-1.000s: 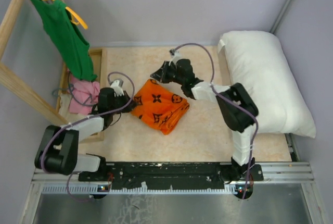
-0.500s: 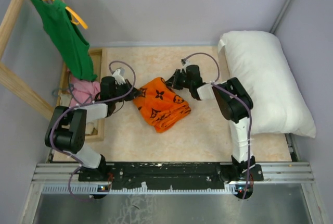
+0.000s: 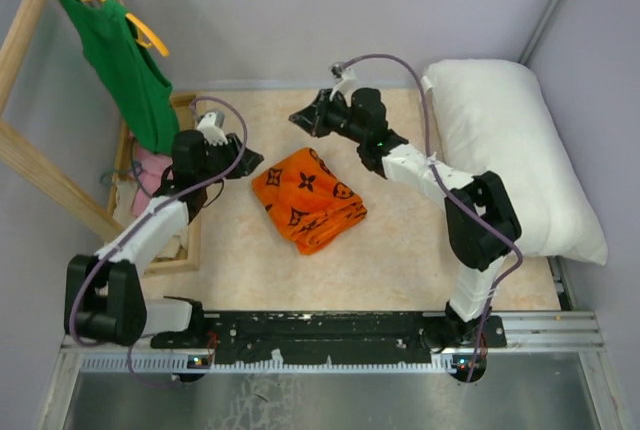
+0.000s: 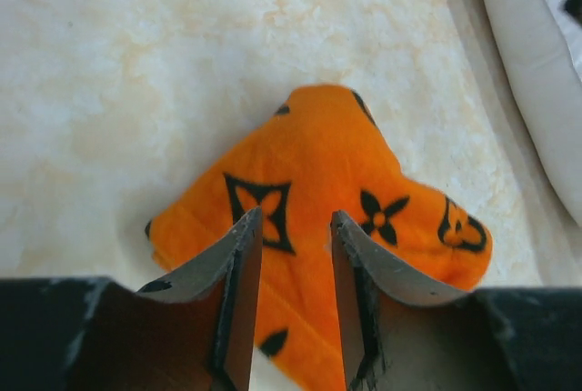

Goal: Remove the pillowcase from the pillow
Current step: Adjust the pillowcase at the center of the board, then move the pillowcase to the center of the board.

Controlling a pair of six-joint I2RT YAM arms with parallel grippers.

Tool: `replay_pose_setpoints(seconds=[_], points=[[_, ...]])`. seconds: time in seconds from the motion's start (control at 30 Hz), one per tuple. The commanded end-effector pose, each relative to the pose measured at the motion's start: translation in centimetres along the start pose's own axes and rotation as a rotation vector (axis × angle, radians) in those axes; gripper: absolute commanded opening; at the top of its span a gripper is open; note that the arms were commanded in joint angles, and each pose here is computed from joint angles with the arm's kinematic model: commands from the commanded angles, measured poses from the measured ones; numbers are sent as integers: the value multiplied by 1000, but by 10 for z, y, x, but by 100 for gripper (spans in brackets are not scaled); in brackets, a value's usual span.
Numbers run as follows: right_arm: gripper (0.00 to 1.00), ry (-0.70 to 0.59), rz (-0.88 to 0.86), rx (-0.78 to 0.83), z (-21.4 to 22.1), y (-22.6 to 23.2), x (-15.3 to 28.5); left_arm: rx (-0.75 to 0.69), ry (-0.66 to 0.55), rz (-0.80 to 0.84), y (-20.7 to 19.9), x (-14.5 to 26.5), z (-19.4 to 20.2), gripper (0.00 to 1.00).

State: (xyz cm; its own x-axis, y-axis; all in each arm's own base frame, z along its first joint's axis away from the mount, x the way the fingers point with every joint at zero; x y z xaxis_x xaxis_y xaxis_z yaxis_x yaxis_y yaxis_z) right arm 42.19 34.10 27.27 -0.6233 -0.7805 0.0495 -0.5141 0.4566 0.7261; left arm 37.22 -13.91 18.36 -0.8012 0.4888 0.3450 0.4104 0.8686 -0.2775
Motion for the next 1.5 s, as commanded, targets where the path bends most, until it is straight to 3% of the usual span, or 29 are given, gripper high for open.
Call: replay_pose_setpoints(seconds=[0.0,0.17,0.33,0.57,0.6,0.7,0.83,0.97,1.2,1.47], points=[[0,133,-89,-95,51,2,-13,21,91,-49,1,34,38,42],[0,209,-48,-190,97,-52,-27,138,156,3,-13,56,90,42],[0,195,32,-289,111,-112,-21,237,202,103,-33,59,135,45],[0,115,50,-263,67,-118,-4,169,233,152,-52,40,149,42],[5,94,40,-255,53,-113,0,157,251,151,-54,36,152,42],[44,2,18,-221,-5,-99,20,110,316,127,-51,20,165,42],[67,-171,51,-186,-90,-84,70,56,389,122,-49,-8,174,41],[78,-341,108,-115,-149,-57,130,-24,426,122,-48,-51,166,40],[89,-426,178,-33,-168,-35,176,-279,518,188,-46,-148,145,38],[93,-454,210,6,-175,-25,199,-447,384,385,-106,-240,84,43]])
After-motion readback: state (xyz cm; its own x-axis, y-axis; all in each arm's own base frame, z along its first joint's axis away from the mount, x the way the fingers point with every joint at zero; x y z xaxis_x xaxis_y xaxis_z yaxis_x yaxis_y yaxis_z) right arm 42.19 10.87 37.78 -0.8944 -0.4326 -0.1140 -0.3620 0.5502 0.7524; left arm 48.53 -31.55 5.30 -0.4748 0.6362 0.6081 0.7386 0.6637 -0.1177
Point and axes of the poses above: each gripper's point midway between its finger pads, its own x axis back along the fingers, its own y axis along the line the jaws close on, z = x × y, the point moved 2 cm from there along x, back along the fingers, and after that the axes turned 13 degrees about -x, right-handed, at the moved point
